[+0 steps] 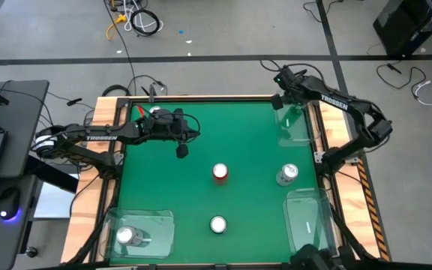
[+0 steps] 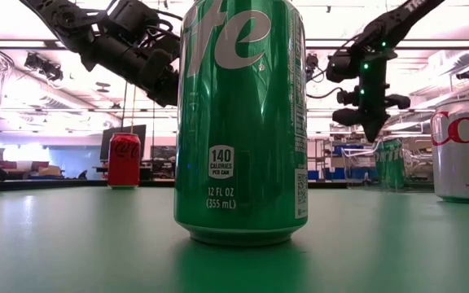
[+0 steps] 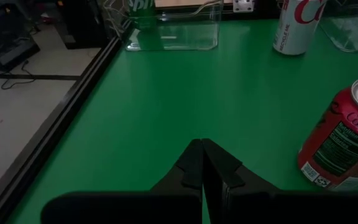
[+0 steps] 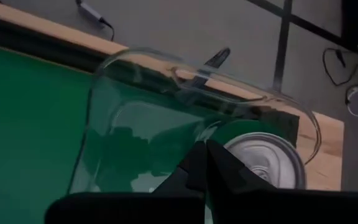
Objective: Sort soda cans
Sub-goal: Put the top green soda can into the top right transparent bin, then put the bottom red-black soda can into the bottom right transparent bin
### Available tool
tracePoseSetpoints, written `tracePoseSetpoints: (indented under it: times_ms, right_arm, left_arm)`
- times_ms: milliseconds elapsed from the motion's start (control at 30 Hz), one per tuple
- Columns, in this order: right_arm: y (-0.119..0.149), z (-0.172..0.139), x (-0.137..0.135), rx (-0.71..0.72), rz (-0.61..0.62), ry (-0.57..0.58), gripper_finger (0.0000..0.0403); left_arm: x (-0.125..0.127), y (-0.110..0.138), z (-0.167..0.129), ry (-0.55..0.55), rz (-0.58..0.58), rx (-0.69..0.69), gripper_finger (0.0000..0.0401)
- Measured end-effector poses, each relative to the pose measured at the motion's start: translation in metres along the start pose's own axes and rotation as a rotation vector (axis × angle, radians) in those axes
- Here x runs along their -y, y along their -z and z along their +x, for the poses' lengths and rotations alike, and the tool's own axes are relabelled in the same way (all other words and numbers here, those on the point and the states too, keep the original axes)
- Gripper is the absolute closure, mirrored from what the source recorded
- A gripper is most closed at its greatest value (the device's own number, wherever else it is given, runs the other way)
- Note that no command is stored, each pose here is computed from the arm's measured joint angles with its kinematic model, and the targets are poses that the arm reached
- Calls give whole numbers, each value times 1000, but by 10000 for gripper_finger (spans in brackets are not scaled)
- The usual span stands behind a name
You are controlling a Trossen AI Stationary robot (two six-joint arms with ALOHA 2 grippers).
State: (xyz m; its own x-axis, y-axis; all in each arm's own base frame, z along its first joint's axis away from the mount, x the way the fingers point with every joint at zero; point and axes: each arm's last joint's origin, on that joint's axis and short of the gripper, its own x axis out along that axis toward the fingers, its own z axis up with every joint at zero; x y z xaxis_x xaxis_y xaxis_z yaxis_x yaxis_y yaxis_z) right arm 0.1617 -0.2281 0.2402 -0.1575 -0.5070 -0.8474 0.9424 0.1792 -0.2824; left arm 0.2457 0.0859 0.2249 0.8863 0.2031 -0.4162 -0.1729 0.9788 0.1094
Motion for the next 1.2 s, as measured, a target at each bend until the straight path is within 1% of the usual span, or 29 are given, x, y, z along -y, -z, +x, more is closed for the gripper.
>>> tracePoseSetpoints:
  times_ms: [67,133,233,333,400,567,667,767,867,967,1067,1200]
  right_arm:
    - [-1,6,-1,-10,-3,31,403]
    - [-1,12,0,-18,-11,85,403]
    - [-3,18,6,-23,3,132,403]
    - [-6,20,8,-13,14,132,403]
    - [-9,18,8,-2,2,133,403]
    - [-27,-5,4,67,-46,112,403]
    - [-37,-25,-2,96,-109,43,403]
    - [-39,-39,-9,66,-199,-109,403]
    - [-34,-51,-20,38,-289,-268,403]
    - [-24,-68,-35,52,-377,-372,403]
    - [-8,-93,-47,88,-456,-430,403]
    - [22,-128,-60,99,-540,-500,403]
  left_arm:
    - [0,0,0,0,-1,-3,399]
    - [0,1,0,1,-1,-6,399]
    - [0,1,0,0,-2,-6,399]
    - [0,0,0,-2,-1,-5,399]
    - [0,0,0,-4,-1,-2,399]
    - [-1,0,0,-22,-1,-6,399]
    - [-1,1,0,-24,-2,-11,399]
    - [-1,1,0,-25,-24,-12,399]
    - [-1,1,0,-37,-57,-14,399]
    - [-4,2,0,-46,-92,-15,399]
    - [-6,2,-1,-51,-103,-16,399]
    - [-5,2,-1,-46,-93,-15,399]
